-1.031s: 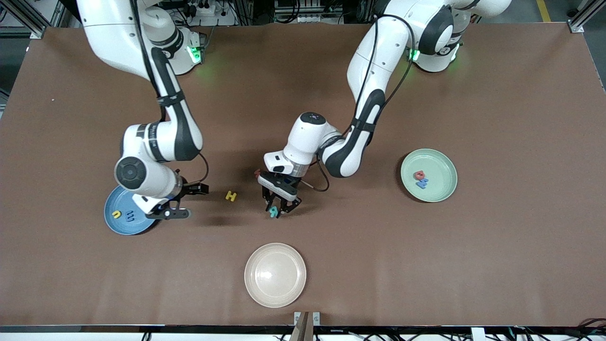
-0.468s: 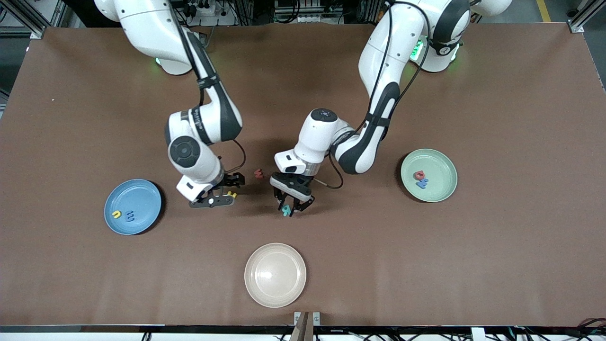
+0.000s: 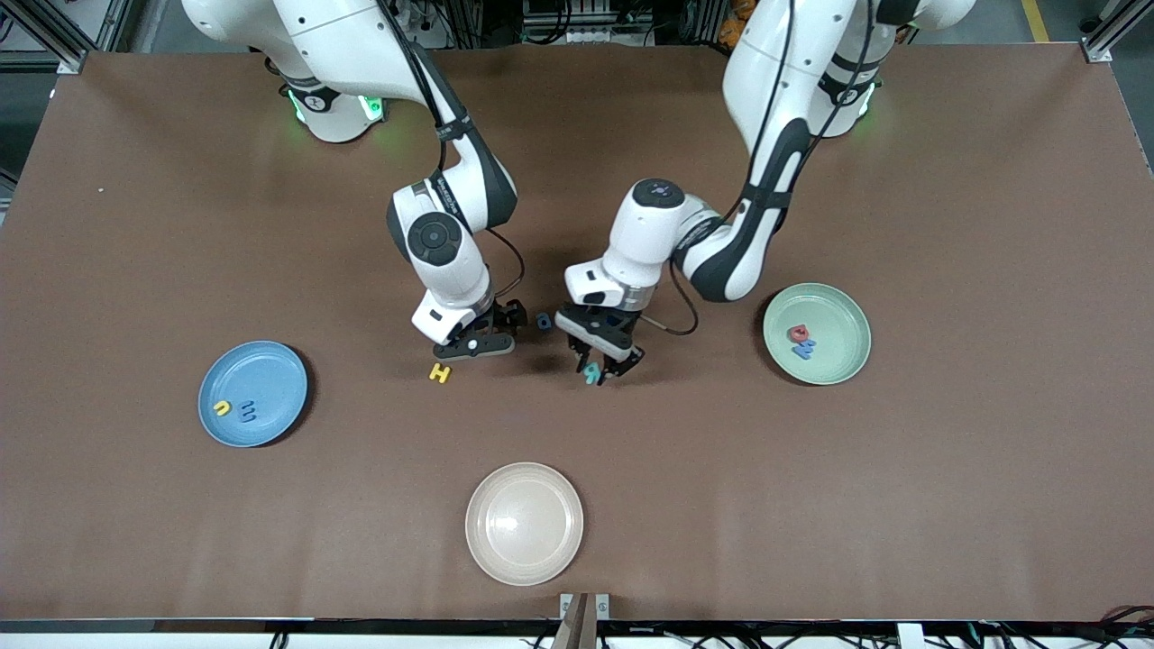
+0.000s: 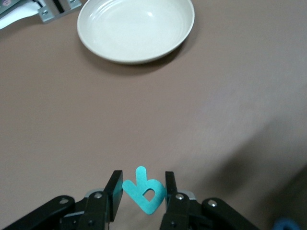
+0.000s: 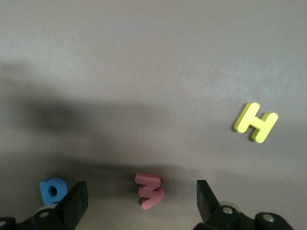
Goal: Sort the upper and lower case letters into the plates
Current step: 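Carry the teal b over the green plate with the left gripper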
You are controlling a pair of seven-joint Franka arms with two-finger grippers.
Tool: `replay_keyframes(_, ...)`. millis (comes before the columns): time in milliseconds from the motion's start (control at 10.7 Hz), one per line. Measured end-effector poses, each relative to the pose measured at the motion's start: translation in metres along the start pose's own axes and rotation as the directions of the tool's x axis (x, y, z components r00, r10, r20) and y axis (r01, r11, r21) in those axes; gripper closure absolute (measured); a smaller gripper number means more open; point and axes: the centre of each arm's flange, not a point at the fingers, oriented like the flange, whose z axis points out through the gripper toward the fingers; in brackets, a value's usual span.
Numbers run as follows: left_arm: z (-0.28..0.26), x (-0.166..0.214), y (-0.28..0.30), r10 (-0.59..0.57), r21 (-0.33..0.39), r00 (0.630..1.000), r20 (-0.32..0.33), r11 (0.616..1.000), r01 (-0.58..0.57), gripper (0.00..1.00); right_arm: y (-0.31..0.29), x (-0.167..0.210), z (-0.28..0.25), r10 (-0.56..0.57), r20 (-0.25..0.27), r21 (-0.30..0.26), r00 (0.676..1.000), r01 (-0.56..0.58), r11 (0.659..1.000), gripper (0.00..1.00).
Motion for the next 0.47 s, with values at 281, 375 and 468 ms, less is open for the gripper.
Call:
replay_keyframes(281, -0.022, -0.036, -0.036, 0.1, -0.012, 0.992, 0.073, 0.995, -0.1, 0.6, 0.004, -0.005, 0.022, -0.001, 0.017, -0.021, 1.0, 0.001, 1.0, 0.0)
replay_keyframes(375, -0.026, -0.049, -0.048, 0.119, -0.021, 0.988, 0.097, 0.993, -0.118, 0.6, 0.004, -0.007, 0.029, -0.002, 0.025, -0.028, 1.0, 0.003, 1.0, 0.0)
replay_keyframes(468, -0.031, -0.062, -0.061, 0.138, -0.028, 0.983, 0.118, 0.99, -0.136, 0.6, 0.004, -0.009, 0.034, -0.005, 0.029, -0.031, 1.0, 0.006, 1.0, 0.0)
